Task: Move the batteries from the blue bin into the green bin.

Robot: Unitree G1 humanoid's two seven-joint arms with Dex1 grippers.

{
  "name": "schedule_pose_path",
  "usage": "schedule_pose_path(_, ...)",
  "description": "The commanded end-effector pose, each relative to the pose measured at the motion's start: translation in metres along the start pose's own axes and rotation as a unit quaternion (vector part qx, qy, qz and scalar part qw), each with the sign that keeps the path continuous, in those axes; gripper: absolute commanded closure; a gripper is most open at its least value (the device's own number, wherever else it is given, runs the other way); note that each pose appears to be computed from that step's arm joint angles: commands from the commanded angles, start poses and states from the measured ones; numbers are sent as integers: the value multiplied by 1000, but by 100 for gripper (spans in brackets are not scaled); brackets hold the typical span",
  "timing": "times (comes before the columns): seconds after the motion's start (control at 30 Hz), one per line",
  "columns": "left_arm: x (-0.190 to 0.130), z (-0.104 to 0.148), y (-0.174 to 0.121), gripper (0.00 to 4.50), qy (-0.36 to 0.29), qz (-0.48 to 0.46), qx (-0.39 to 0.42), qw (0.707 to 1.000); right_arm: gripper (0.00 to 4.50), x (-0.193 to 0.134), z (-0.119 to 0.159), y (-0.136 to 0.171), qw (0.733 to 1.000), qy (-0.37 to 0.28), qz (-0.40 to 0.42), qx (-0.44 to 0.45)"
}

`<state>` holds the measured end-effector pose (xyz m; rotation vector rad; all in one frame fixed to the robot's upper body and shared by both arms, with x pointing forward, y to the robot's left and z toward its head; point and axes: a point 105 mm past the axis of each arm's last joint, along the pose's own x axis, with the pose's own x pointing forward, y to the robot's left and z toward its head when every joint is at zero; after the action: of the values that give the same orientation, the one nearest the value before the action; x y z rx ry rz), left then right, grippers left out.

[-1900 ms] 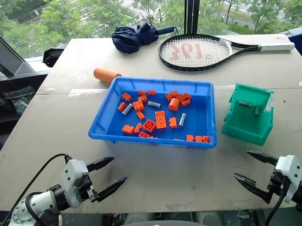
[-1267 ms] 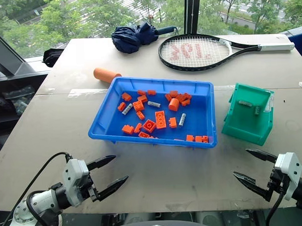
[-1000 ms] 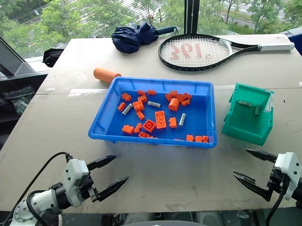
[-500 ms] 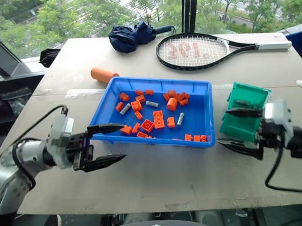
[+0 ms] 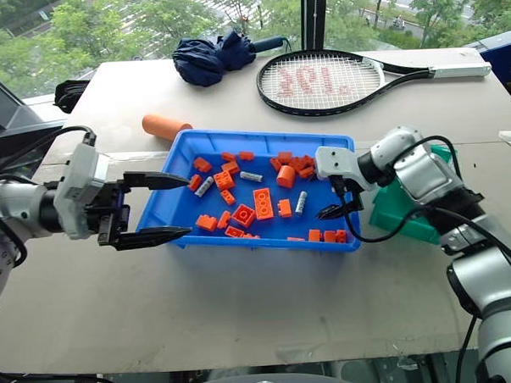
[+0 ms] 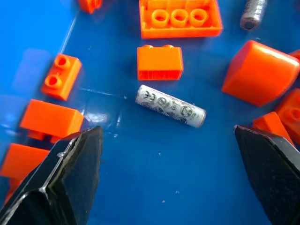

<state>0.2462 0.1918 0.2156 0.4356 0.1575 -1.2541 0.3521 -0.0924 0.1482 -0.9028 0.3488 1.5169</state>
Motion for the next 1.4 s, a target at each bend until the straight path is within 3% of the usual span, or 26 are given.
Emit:
schedule_pose_path(0.03,-9,12,-5,0,18,22,33,999,3,6,-1,-5,999,18,24,-31)
schedule_pose_path(0.43,-10,24,-20,0,17,47,32,998,3,29,4,-7,992,45,104,-54)
schedule_pose_path(0.53,-9,28,-20,0,13,46,36,998,77,32,3,-11,992,55,99,-60)
schedule_pose_path(0.63,-8,31,-19,0,7,44,38,998,215,31,3,-12,993,50,95,-56)
schedule_pose_path(0.7,-9,29,-17,0,11,45,37,998,329,29,0,-9,992,51,100,-56)
schedule_pose_path(0.8,-8,26,-15,0,13,41,37,998,446,25,-3,-6,992,48,104,-55)
schedule_pose_path(1.13,6,36,-11,0,-15,6,49,999,446,-23,13,15,996,-1,71,-50)
schedule_pose_path(1.23,17,43,-9,0,-36,-9,55,998,446,-54,26,13,999,-29,1,-26)
schedule_pose_path(1.4,44,58,-5,0,-89,-37,62,993,446,-112,25,17,989,-27,-134,48)
